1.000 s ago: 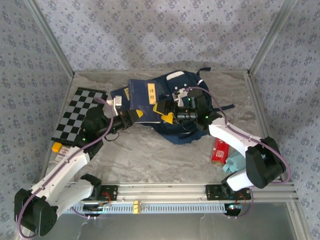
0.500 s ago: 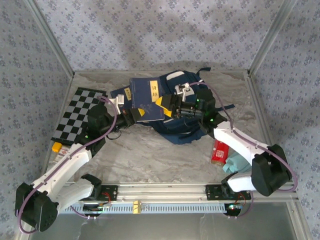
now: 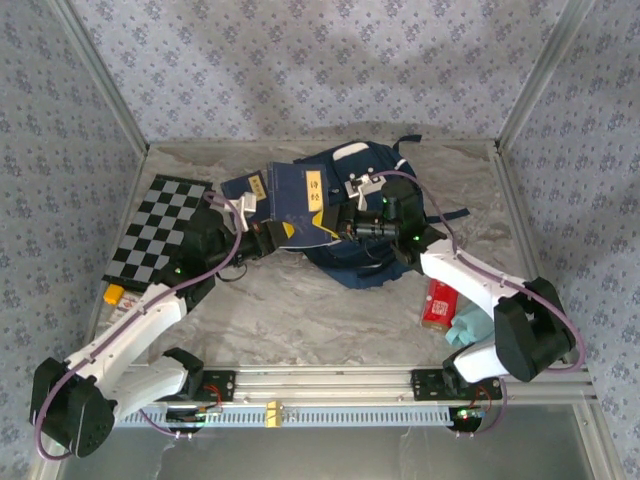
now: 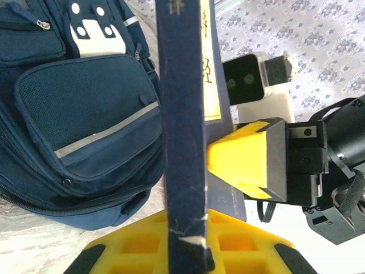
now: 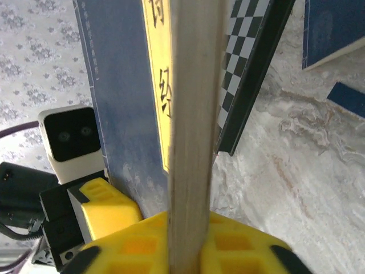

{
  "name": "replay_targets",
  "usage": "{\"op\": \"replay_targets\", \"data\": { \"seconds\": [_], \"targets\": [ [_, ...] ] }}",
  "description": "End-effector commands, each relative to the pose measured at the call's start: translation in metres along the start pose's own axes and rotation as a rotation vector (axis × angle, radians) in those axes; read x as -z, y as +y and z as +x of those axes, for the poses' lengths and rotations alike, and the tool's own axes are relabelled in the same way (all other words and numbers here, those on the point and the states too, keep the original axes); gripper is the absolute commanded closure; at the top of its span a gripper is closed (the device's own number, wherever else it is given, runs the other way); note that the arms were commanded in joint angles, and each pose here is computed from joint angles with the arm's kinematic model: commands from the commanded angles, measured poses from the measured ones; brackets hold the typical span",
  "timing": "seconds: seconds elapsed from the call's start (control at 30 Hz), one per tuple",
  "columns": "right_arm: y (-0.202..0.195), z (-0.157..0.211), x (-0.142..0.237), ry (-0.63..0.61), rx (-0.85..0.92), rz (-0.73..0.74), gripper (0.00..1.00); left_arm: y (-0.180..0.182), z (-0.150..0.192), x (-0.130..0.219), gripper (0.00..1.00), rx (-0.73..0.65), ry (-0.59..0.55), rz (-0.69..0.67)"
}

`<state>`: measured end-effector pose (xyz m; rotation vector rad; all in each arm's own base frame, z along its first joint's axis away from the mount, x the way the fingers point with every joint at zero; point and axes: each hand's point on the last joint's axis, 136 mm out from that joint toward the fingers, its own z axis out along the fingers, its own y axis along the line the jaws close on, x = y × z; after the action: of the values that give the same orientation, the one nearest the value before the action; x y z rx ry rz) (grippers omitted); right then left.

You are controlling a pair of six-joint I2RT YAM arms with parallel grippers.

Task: Pack the student bag

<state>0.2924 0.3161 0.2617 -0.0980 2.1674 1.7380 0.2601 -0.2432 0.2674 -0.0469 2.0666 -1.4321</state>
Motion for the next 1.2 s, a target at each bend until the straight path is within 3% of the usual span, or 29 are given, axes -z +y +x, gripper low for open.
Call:
{"op": "replay_targets", "data": {
  "seconds": [0.0,0.17,0.33,0.47,0.7,0.97,1.17],
  "targets": [
    [0.011,-0.006,0.006,-0.016,0.047,-0.004,0.98,-0.025,-0.009,0.001,0.9,-0.079,-0.008,0.048],
    [0.008,-0.006,0.018,-0.022,0.087,0.073,1.0,-0.017,-0.004,0.0,0.57,-0.129,0.023,-0.006],
    [-0.014,-0.005,0.053,-0.075,0.116,0.274,1.0,0.022,-0.003,0.005,0.41,-0.262,0.034,-0.257],
    [-0.032,-0.003,0.083,-0.118,0.067,0.364,1.0,0.039,-0.001,-0.009,0.37,-0.362,0.104,-0.376],
    [-0.067,0.009,0.143,-0.197,-0.009,0.561,1.0,0.045,0.028,-0.064,0.26,-0.648,0.266,-0.412],
    [-0.095,0.022,0.2,-0.308,-0.144,0.673,1.0,0.049,0.057,-0.126,0.2,-0.919,0.399,-0.355],
    [-0.106,0.025,0.234,-0.394,-0.212,0.743,1.0,0.065,0.068,-0.159,0.17,-1.01,0.487,-0.353]
  ]
}}
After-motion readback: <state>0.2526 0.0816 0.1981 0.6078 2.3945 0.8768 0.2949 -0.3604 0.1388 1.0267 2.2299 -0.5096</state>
